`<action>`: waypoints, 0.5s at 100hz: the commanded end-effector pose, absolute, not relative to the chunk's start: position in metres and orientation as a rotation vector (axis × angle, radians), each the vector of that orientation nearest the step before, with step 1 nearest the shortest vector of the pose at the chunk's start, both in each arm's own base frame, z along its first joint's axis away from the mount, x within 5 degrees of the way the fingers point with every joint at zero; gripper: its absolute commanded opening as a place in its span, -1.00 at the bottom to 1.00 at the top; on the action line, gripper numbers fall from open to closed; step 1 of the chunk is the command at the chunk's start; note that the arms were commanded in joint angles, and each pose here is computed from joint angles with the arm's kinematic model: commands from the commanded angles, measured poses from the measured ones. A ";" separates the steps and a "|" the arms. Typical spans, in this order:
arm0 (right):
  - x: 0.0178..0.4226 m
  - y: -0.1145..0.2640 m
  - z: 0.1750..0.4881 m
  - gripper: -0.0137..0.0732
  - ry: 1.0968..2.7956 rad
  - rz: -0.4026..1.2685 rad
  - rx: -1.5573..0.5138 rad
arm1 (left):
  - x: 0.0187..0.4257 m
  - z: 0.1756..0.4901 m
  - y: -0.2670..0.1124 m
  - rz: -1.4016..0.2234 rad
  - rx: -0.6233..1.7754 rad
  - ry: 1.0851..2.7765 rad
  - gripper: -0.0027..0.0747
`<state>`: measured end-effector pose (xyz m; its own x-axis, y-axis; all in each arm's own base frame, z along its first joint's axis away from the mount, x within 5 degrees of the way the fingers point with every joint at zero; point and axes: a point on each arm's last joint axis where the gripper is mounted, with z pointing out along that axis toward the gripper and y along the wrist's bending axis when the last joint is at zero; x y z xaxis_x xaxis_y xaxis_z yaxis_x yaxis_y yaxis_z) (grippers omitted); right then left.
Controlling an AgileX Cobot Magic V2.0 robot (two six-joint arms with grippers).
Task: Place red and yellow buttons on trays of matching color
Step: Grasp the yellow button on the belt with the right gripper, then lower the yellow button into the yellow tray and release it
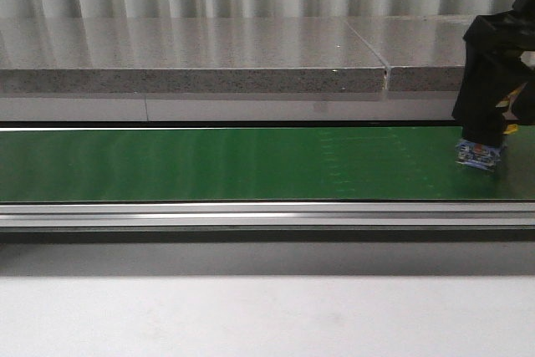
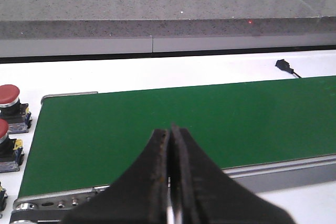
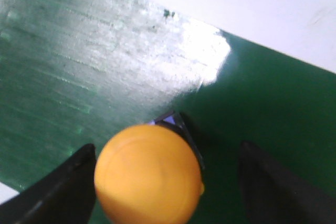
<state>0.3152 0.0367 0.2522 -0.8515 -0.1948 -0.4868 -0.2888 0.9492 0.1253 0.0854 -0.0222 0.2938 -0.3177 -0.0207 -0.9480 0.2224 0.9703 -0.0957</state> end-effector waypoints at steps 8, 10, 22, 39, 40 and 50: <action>0.322 0.037 0.266 0.06 2.528 0.256 -0.324 | 0.088 0.308 -0.022 -0.257 0.123 1.797 -0.98; 0.322 0.037 0.266 -0.02 2.529 0.256 -0.324 | 0.088 0.308 -0.022 -0.257 0.123 1.797 -0.98; 0.322 0.037 0.266 -0.43 2.531 0.264 -0.297 | 0.088 0.308 -0.022 -0.257 0.123 1.797 -0.98; 0.320 0.030 0.270 -0.52 2.542 0.282 -0.196 | 0.088 0.308 -0.022 -0.257 0.123 1.797 -0.98; 0.320 0.029 0.270 -0.52 2.543 0.283 -0.189 | 0.088 0.308 -0.022 -0.257 0.123 1.797 -0.98; 0.317 0.013 0.277 -0.52 2.532 0.273 -0.095 | 0.088 0.308 -0.022 -0.257 0.123 1.797 -0.98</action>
